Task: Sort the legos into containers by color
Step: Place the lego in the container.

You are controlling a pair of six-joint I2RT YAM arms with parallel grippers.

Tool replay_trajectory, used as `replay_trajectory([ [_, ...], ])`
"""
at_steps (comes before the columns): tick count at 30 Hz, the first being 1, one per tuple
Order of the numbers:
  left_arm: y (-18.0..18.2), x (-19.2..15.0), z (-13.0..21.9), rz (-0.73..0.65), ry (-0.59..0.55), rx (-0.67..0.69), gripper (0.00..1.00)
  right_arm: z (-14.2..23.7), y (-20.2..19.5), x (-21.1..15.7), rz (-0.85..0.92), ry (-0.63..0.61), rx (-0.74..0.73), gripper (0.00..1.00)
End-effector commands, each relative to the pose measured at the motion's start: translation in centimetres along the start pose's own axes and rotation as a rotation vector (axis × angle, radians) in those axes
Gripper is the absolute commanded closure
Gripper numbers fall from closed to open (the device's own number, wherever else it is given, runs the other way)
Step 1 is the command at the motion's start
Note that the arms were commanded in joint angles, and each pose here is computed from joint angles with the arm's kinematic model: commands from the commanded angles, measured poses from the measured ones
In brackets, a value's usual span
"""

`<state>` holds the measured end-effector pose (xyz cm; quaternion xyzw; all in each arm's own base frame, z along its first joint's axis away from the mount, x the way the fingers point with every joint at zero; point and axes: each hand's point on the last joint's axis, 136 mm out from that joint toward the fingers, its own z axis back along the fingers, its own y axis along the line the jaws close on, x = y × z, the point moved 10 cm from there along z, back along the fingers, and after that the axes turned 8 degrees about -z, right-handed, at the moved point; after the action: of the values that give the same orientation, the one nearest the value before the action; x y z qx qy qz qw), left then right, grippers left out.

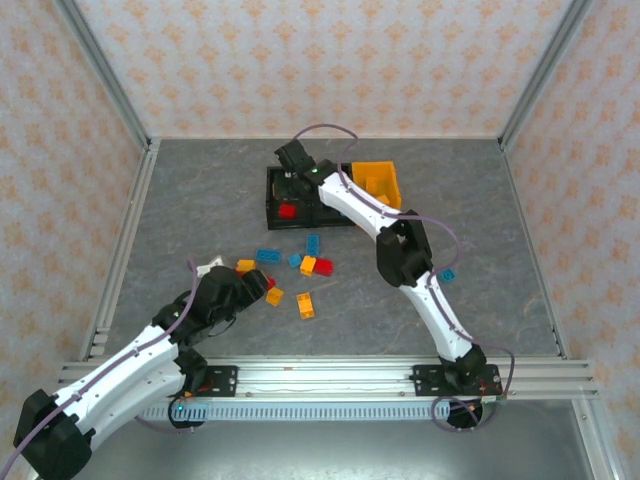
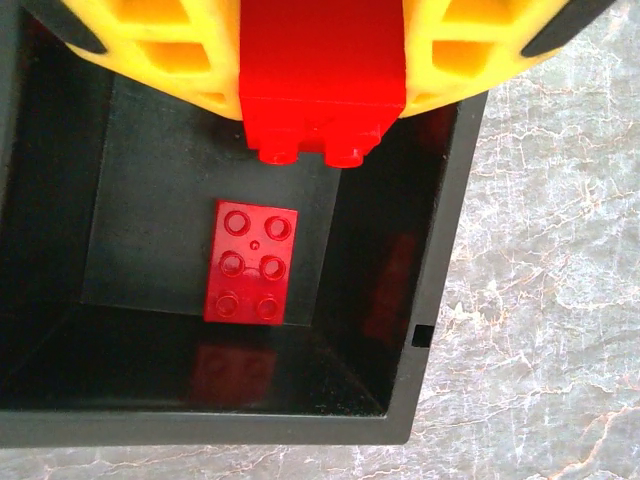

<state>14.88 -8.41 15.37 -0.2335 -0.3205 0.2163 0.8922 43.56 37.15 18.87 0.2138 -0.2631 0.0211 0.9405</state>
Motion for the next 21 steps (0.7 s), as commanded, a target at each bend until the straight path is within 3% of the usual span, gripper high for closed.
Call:
replay_trajectory([
  [1,0.4,0.0,0.2,0.008,-0.018,0.031,0.26,0.5,0.8,0.8,-0.009,-0.027,0.026,0.56],
  [2,0.3,0.1,0.1,0.004,-0.019,0.033,0.26,0.7,0.9,1.1,-0.009,-0.036,0.026,0.50],
  [5,0.0,0.3,0.0,-0.005,-0.017,0.040,0.26,1.5,1.2,1.6,-0.008,-0.055,0.040,0.44],
  [13,-0.9,1.8,0.5,-0.067,-0.047,0.096,0.26,6.3,2.2,2.5,0.004,-0.088,0.089,0.44],
  [21,-1.2,3.0,1.9,-0.091,-0.102,0.144,0.25,12.5,1.4,0.0,0.039,-0.116,0.148,0.44],
])
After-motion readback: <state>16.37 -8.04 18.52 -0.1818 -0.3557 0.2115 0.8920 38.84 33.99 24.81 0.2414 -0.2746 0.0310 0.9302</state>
